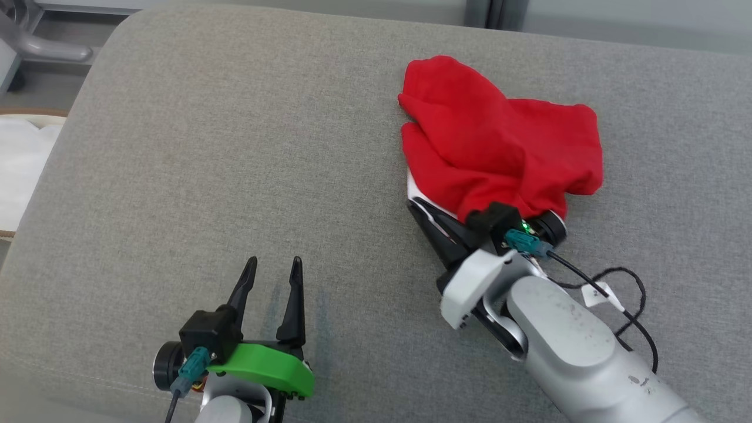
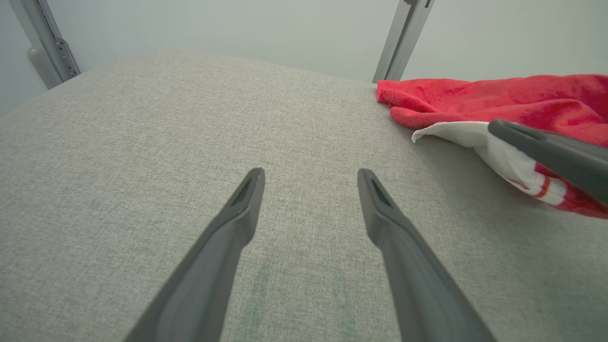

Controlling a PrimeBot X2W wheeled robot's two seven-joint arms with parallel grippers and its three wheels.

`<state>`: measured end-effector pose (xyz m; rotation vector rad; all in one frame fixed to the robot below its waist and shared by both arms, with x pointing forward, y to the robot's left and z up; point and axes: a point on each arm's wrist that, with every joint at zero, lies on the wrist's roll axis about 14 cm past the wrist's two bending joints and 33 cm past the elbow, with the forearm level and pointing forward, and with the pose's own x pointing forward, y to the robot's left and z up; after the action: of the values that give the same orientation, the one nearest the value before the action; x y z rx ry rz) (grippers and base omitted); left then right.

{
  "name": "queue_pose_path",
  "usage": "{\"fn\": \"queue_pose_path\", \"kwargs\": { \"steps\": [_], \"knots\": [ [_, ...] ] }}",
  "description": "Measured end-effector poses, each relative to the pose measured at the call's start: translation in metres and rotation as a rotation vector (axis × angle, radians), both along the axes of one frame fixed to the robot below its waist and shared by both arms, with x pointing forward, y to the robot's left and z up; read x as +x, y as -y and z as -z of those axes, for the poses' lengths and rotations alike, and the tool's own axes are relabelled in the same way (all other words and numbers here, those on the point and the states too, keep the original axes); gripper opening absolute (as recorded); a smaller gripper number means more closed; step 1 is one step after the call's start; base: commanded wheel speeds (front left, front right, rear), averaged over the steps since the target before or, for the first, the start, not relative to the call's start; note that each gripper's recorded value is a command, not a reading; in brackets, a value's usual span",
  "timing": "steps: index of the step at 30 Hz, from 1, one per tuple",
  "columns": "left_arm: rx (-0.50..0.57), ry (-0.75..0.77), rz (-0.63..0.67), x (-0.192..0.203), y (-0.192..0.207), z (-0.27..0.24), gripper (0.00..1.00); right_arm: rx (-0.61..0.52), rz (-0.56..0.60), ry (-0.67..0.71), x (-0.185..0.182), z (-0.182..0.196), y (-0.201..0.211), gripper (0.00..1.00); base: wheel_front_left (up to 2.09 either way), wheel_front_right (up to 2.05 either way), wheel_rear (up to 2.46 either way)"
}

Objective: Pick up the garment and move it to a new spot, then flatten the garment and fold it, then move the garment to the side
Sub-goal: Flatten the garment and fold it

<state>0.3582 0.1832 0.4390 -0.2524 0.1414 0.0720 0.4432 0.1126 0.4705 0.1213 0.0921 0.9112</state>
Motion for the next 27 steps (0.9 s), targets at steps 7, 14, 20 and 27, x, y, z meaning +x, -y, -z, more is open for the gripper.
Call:
{"fn": "queue_pose_path", "kwargs": {
  "steps": [7,14,20,27],
  "knots": [
    [0.006,0.019,-0.017,-0.01,-0.005,-0.007,1.0,0.296,-0.16,0.248,-0.012,-0.153,-0.046,0.0,0.0,0.0,0.0],
    [0.022,0.042,-0.026,-0.015,-0.007,-0.014,1.0,0.555,-0.051,0.509,0.013,-0.305,-0.003,0.0,0.0,0.0,0.0],
    [0.026,0.054,-0.008,-0.01,-0.002,-0.016,1.0,0.577,0.225,0.578,0.059,-0.328,0.076,0.0,0.0,0.0,0.0],
    [0.026,0.056,0.043,0.001,0.013,-0.015,1.0,0.27,0.648,0.506,0.118,-0.237,0.212,0.0,0.0,0.0,0.0]
  ]
}}
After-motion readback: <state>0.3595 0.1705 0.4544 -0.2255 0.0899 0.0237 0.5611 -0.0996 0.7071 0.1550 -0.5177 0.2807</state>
